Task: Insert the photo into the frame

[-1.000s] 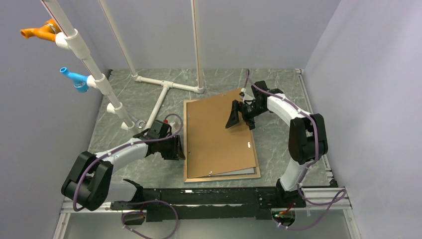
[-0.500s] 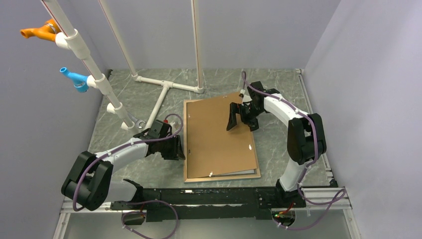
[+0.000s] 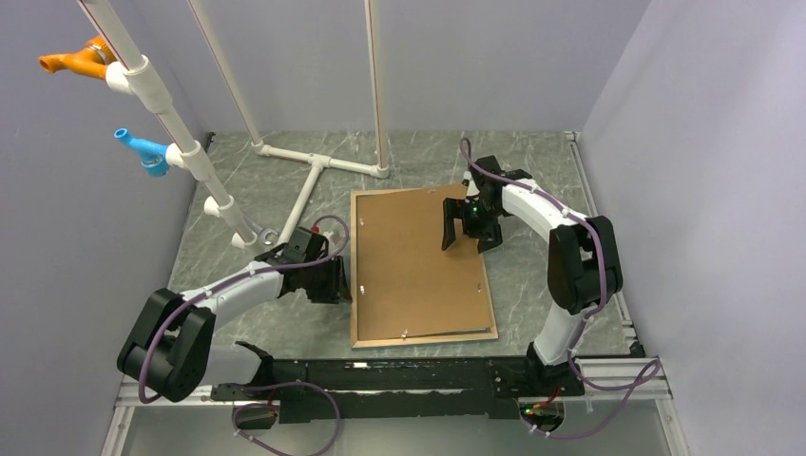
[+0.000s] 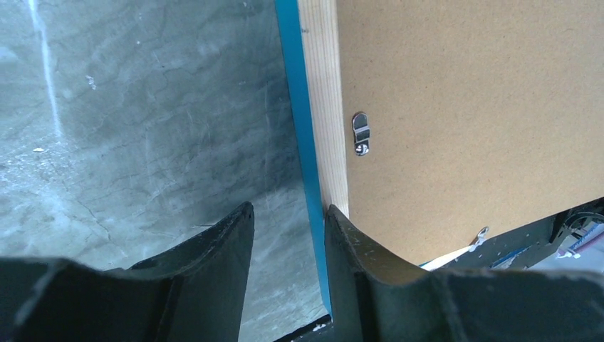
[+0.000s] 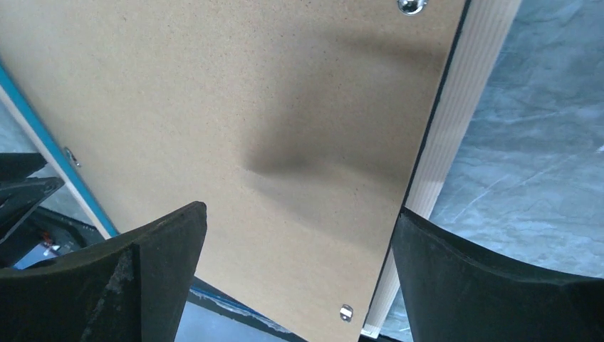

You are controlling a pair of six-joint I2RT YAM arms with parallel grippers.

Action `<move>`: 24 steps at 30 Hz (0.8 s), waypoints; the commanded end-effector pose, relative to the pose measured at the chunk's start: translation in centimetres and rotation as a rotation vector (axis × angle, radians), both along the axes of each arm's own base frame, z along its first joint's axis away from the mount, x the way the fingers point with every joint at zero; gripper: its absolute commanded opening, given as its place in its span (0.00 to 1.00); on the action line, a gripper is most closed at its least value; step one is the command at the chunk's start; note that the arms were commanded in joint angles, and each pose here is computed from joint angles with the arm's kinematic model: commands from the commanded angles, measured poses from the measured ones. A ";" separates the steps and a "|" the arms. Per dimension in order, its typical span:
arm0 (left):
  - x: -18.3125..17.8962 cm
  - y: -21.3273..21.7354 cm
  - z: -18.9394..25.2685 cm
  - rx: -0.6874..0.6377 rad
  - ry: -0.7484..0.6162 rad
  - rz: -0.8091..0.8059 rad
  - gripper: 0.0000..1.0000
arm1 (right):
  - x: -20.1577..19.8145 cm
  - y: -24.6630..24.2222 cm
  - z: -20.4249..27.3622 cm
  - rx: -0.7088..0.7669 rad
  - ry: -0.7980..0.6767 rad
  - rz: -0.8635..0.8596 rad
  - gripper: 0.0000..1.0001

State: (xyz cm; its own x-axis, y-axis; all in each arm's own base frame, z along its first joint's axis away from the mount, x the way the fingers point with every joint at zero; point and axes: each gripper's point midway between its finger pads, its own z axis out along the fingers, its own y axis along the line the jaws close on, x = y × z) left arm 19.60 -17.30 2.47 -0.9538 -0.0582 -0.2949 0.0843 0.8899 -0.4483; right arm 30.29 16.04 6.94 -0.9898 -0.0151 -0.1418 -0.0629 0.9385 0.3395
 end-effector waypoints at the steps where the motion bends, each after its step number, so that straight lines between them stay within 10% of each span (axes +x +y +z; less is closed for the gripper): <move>1: 0.2 2.2 -0.9 0.120 0.005 0.048 0.46 | 0.3 -0.9 0.5 -0.060 -0.028 -0.032 1.00; 24: 0.2 -1.4 3.3 -0.154 -0.114 0.003 0.79 | -1.6 -4.8 -2.3 -0.160 -0.029 -0.178 1.00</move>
State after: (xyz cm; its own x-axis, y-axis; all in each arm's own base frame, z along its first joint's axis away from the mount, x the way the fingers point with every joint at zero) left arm 19.51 -17.19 4.66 -0.9235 -0.0984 -0.3707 0.1022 0.8685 -0.4850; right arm 28.65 11.56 4.14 -0.9871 0.0901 -0.1321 0.0688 0.9851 0.1578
